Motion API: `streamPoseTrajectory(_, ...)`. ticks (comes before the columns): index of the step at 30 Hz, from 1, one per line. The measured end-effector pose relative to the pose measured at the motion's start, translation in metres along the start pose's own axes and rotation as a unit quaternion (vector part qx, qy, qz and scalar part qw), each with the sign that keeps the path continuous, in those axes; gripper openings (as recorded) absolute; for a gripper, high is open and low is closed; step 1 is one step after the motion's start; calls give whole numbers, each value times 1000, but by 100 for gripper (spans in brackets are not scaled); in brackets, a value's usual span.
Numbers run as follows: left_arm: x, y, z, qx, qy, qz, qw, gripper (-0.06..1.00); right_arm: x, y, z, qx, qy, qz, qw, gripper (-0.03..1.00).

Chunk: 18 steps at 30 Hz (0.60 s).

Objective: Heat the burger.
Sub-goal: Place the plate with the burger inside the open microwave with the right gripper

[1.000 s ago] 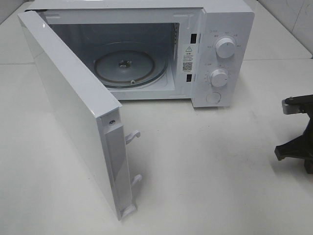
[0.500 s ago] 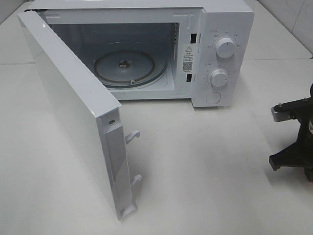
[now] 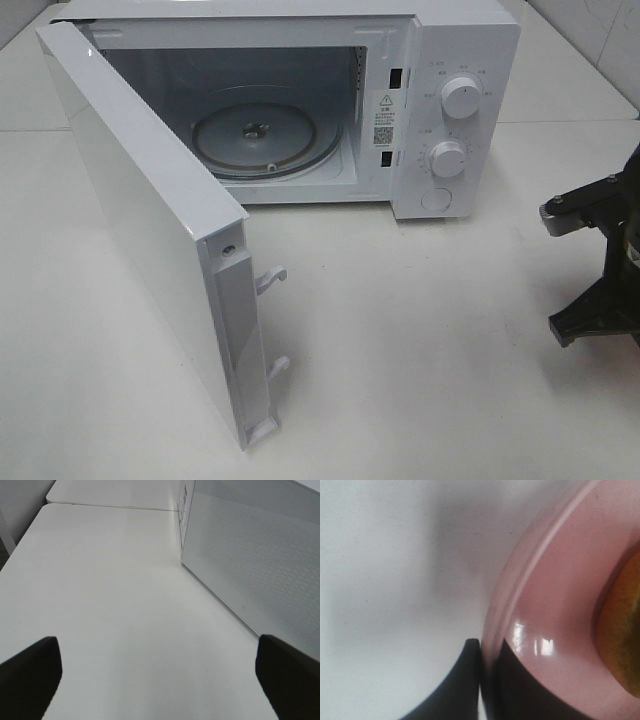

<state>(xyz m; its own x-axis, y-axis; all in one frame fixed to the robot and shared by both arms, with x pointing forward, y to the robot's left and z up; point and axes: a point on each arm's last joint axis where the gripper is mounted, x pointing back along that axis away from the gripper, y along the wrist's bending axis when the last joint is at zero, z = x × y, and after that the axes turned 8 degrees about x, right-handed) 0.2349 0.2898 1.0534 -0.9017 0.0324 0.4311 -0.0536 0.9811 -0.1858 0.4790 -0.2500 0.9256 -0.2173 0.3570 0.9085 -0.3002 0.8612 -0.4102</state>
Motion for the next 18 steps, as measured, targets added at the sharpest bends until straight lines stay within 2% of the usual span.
streamPoseTrajectory(18, 0, 0, 0, 0, 0, 0, 1000, 97, 64, 20, 17, 64, -62, 30, 996, 2)
